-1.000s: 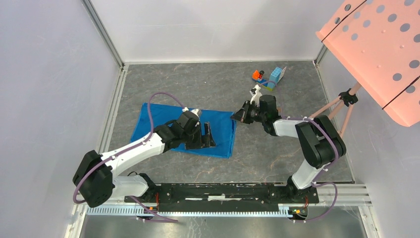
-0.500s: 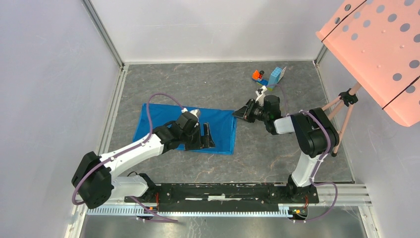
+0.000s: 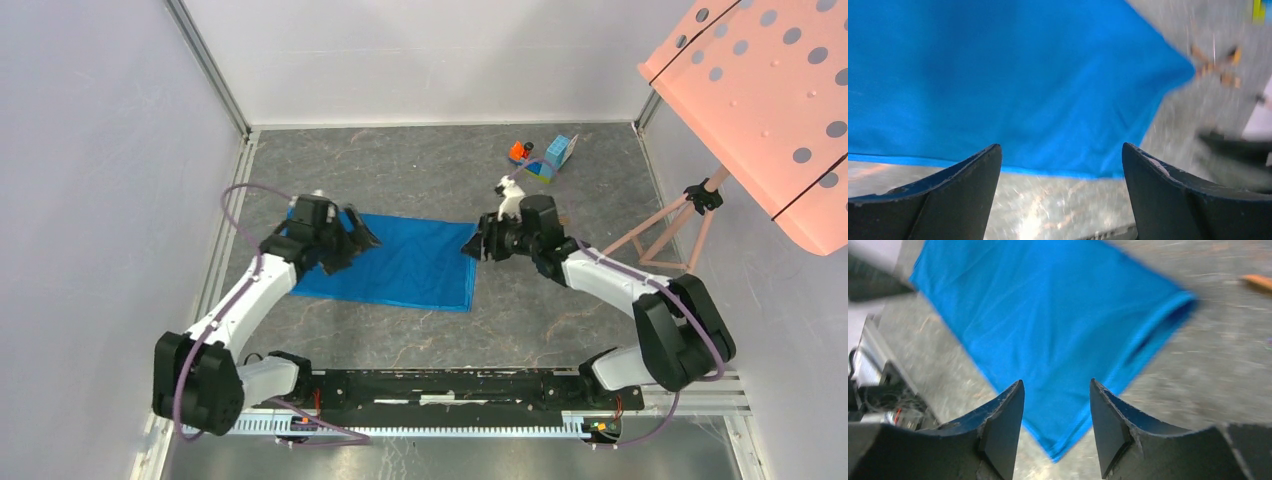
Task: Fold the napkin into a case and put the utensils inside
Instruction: Smooth out the rectangle-folded napkin at the center of the board.
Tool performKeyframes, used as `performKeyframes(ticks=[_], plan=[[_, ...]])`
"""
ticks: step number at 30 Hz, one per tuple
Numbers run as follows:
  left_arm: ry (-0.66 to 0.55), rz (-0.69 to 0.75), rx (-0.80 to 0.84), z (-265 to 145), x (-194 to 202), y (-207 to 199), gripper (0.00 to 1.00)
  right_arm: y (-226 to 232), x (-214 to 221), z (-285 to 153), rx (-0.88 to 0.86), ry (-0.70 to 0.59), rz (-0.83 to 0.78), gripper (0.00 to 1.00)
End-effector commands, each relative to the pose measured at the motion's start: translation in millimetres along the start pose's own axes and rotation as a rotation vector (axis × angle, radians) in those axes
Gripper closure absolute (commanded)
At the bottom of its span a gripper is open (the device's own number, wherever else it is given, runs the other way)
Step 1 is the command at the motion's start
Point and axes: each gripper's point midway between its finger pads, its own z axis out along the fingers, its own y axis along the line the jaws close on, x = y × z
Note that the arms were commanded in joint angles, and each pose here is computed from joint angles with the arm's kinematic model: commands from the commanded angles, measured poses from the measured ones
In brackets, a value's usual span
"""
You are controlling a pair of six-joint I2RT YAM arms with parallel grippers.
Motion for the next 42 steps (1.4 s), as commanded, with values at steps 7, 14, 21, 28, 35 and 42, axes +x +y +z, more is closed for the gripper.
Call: performKeyframes(ticks=[7, 14, 21, 28, 35, 42], plan=[[-0.102, -0.317, -0.1, 24.6, -96.6, 98.3, 0.04, 47.0, 95.8, 7.6, -0.109, 0.231, -0.156, 0.56], [-0.105, -0.397, -0.247, 39.0, -85.3, 148.2, 0.03, 8.4, 150.0, -7.4, -0.003, 0.323, -0.171, 0.59], [-0.128, -0.361, -0.292, 22.2, -77.1, 156.4, 0.0, -20.4, 122.6, -25.7, 0.203, 0.283, -0.286, 0.52], [-0.162, -0.299, -0.139, 22.3, -131.9, 116.0, 0.0, 12.3, 7.7, 20.7, 0.154, 0.084, -0.246, 0.35], [-0.139, -0.336, -0.125, 64.7, -171.4, 121.2, 0.01, -10.2, -31.3, 69.8, 0.128, 0.045, -0.118, 0.57], [-0.132, -0.361, -0.217, 87.5, -186.9, 159.9, 0.01, -62.6, -28.4, 83.0, 0.227, 0.049, -0.076, 0.62]])
